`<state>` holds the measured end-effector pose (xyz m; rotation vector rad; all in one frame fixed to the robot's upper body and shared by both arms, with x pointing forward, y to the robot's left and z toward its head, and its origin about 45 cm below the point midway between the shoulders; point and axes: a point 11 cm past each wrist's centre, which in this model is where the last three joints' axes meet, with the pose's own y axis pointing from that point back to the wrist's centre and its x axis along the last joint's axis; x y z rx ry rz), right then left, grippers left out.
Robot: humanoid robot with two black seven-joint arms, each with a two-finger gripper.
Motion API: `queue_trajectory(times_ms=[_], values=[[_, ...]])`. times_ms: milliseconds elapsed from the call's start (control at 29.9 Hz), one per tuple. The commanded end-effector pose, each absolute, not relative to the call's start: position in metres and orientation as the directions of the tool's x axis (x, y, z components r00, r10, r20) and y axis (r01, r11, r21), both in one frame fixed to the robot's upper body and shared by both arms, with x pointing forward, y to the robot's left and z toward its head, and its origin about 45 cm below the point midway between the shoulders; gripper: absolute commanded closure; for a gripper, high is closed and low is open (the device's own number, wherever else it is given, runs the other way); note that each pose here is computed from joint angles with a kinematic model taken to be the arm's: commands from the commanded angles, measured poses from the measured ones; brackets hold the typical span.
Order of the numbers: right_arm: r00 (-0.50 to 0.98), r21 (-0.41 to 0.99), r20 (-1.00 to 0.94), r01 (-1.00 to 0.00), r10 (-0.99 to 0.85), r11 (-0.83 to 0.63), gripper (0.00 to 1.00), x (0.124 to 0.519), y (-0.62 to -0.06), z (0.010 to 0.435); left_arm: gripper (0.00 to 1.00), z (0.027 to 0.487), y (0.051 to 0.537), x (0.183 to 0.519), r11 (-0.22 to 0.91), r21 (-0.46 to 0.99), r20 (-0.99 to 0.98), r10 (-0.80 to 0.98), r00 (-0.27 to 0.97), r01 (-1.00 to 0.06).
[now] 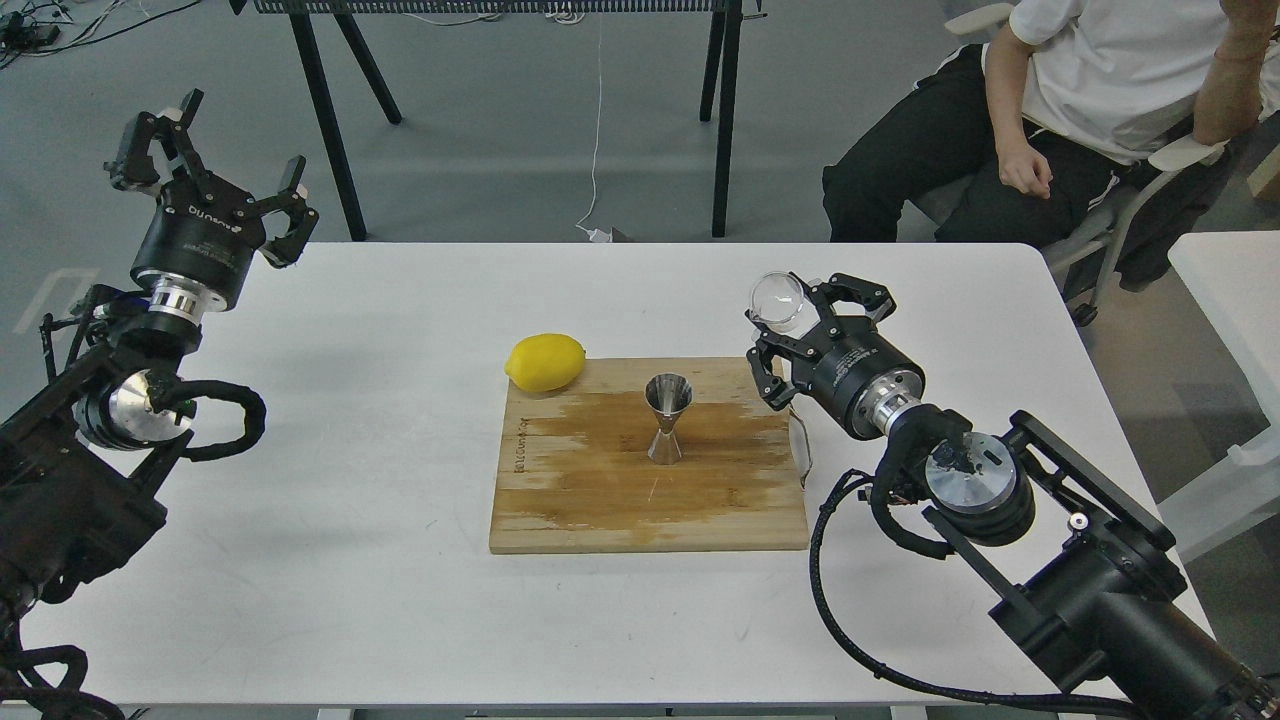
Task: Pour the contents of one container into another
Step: 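Lift the clear cup with the right gripper and bring it above the jigger, then tilt the clear cup over the jigger to pour into it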
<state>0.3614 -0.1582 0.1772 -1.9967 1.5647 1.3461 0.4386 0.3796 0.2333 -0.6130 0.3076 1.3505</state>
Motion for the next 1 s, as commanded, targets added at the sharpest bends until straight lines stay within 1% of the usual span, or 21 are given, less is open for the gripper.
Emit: queue_trajectory(times_ms=[0,100,368,535,769,969], values=[[0.0,0.328,-0.752,-0.867,-0.659,-0.375,0.64,0.361,-0.156,0.175,0.0,0.233,0.379,0.439,0.096,-0.233,-0.542,0.813,0.211,-0.968],[0.016,0.346,-0.708,-0.864,-0.706,-0.366,0.65,0.359,-0.151,0.171,0.0,0.233,0.38,0.439,0.095,-0.232,-0.542,0.814,0.21,-0.968],[0.038,0.341,-0.697,-0.861,-0.716,-0.377,0.65,0.359,-0.147,0.173,0.0,0.233,0.38,0.439,0.095,-0.232,-0.542,0.814,0.21,-0.968],[0.093,0.336,-0.672,-0.845,-0.735,-0.415,0.65,0.352,-0.12,0.174,0.0,0.233,0.38,0.438,0.093,-0.232,-0.541,0.815,0.208,-0.968],[0.155,0.335,-0.603,-0.841,-0.783,-0.425,0.65,0.344,-0.106,0.17,0.0,0.231,0.38,0.438,0.094,-0.229,-0.542,0.814,0.208,-0.969],[0.182,0.324,-0.565,-0.848,-0.805,-0.419,0.65,0.345,-0.106,0.17,0.0,0.231,0.38,0.437,0.094,-0.227,-0.542,0.815,0.206,-0.969]])
